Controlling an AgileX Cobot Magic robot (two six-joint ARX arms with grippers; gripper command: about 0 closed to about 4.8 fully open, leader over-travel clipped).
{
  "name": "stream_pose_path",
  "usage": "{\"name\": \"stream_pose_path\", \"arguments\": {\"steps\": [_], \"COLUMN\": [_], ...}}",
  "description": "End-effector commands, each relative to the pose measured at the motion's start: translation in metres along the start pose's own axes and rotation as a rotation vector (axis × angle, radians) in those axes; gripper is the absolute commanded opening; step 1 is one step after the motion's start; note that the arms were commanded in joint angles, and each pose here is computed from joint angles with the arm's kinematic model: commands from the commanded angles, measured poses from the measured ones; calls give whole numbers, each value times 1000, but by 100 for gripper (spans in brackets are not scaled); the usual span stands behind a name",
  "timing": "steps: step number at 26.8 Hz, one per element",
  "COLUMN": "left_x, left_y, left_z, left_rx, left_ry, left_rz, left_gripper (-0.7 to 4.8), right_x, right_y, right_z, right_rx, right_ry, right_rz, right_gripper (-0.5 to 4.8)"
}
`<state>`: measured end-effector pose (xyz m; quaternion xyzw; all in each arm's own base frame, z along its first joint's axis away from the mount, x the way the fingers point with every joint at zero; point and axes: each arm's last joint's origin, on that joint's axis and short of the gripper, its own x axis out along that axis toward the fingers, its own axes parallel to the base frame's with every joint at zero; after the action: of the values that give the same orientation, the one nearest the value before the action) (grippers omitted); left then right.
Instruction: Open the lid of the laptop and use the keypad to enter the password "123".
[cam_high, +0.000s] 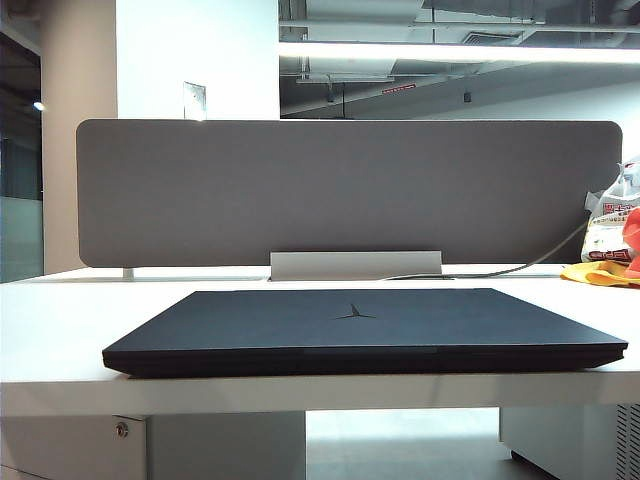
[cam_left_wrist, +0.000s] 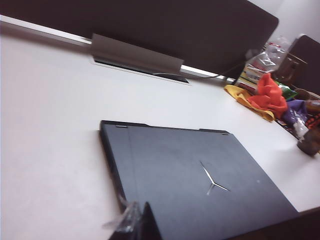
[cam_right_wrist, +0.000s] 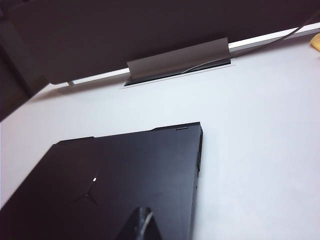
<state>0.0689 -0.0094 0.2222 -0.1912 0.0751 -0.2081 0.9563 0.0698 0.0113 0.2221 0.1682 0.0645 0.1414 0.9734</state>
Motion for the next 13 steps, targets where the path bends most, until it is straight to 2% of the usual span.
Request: {"name": "stream_pose_path", "arguments": {"steps": [1,13], "left_x": [-6,-13], "left_y": [-9,-37], "left_z": [10,56], "left_rx": [21,82], "left_ry": [-10,61], "left_rz": [-33,-117], "left_gripper": [-6,-6], "right_x": [-4,-6], "right_y": [4,17], "right_z": [9,45], "right_rx": [17,8], "right_ry": [-1,81], "right_rz": [0,-15], "right_gripper": [-5,-5]}}
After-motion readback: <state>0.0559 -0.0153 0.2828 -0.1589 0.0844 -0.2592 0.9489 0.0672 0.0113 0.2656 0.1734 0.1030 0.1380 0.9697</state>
